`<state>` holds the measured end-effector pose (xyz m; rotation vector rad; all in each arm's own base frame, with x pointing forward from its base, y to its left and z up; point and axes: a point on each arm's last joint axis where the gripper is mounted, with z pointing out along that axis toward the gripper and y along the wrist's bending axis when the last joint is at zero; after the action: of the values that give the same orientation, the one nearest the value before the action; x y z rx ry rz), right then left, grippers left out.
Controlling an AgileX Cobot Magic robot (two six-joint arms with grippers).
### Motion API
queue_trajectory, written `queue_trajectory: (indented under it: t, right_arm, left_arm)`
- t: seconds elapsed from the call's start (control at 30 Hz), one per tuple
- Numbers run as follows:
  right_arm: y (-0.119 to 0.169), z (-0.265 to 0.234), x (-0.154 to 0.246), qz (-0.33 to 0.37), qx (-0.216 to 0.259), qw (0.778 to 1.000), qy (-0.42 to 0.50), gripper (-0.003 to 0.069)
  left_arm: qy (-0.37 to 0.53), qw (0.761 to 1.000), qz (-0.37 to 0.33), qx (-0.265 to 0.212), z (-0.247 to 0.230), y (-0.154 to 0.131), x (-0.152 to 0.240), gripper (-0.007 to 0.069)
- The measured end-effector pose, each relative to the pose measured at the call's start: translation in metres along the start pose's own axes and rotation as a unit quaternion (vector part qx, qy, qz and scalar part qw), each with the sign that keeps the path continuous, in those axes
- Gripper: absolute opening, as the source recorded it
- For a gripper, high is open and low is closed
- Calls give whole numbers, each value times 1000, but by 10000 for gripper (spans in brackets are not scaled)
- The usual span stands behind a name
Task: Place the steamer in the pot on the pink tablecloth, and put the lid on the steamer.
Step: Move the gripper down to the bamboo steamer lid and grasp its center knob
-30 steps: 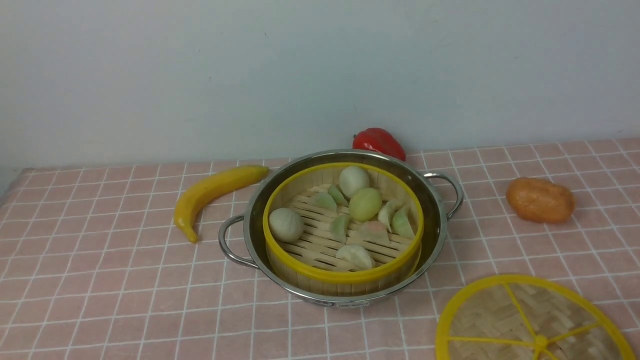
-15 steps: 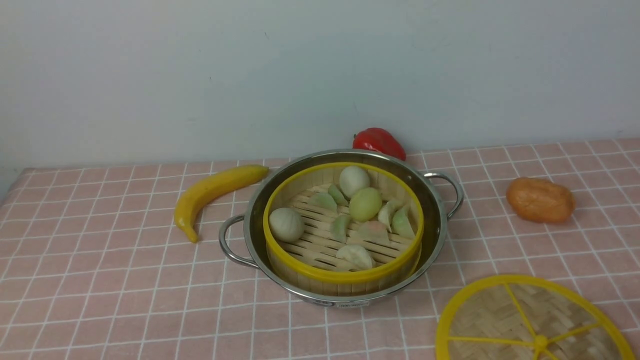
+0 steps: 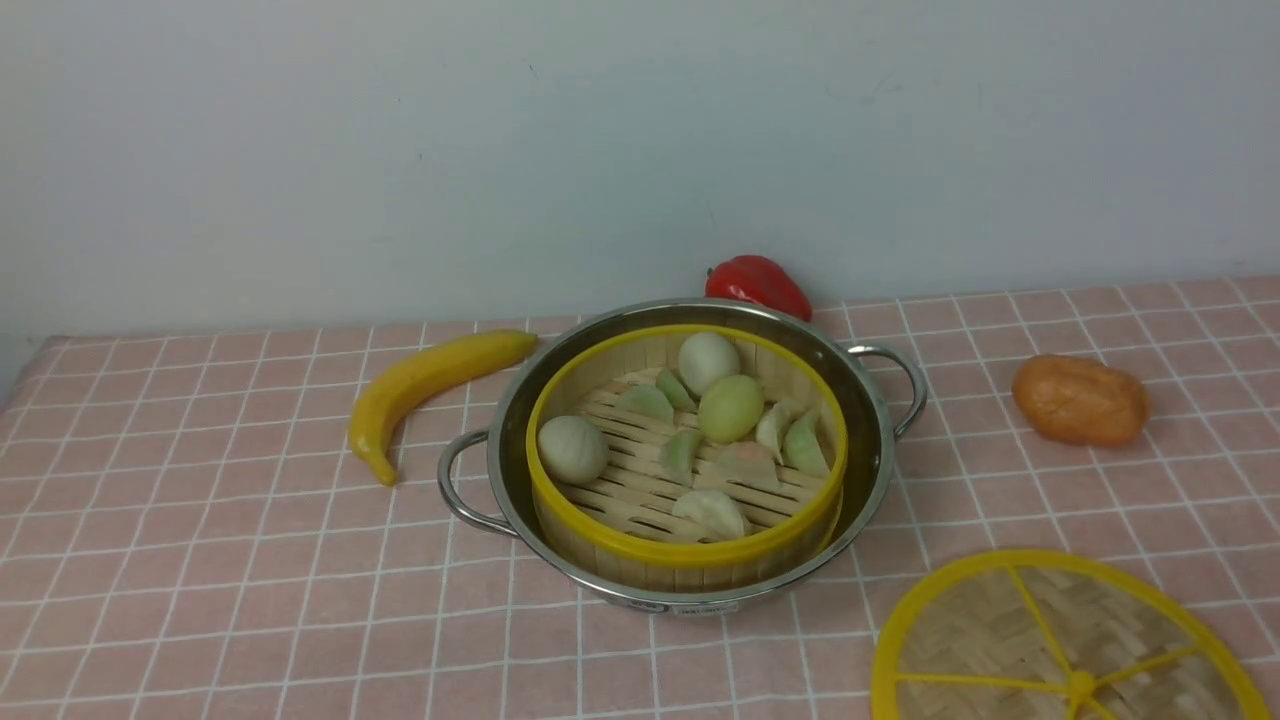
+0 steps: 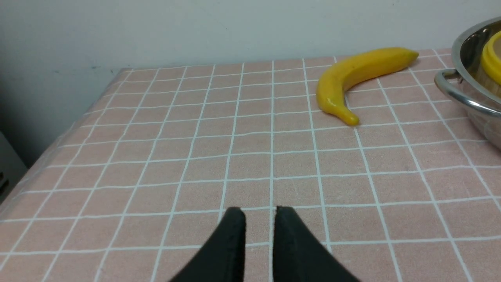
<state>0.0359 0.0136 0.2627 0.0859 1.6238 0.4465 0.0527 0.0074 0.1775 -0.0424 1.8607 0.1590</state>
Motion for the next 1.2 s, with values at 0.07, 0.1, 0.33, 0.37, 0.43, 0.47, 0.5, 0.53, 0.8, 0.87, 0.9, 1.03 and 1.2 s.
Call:
queue_trajectory:
  t: [0.07,0.1,0.33,0.37,0.43,0.47,0.5,0.53,0.8,0.87,0.9,1.03,1.2]
  right_arm:
    - [12,-14,-26,-2,-18,999,-27,240]
    - [18,-21,-38,-1,-28,999,-43,240]
    - [38,-51,-85,17,-73,988,-138,240]
    - [40,-55,-90,20,-79,985,-153,240]
    - [42,-57,-91,22,-82,985,-151,240]
    - [43,-59,-91,23,-84,986,-140,240]
    - [45,-61,-88,22,-87,990,-109,240]
    - [46,-61,-85,21,-88,993,-79,240]
    - [56,-54,-54,53,-110,976,182,240]
    - [57,-50,-52,54,-108,969,217,240]
    - [56,-46,-52,53,-103,966,233,240]
    - [46,-11,-51,-2,-58,947,315,240]
    - [30,60,-40,-127,-62,880,453,240]
  left_arm:
    - [0,1000,0,0,0,0,0,106]
    - [0,1000,0,0,0,0,0,106]
    - [0,1000,0,0,0,0,0,118]
    - [0,1000,0,0,0,0,0,126]
    - [0,1000,0,0,0,0,0,127]
    - [0,1000,0,0,0,0,0,128]
    - [0,1000,0,0,0,0,0,132]
    - [0,1000,0,0,0,0,0,136]
    - [0,1000,0,0,0,0,0,149]
    - [0,1000,0,0,0,0,0,149]
    - [0,1000,0,0,0,0,0,149]
    - [0,1000,0,0,0,0,0,159]
    - [0,1000,0,0,0,0,0,170]
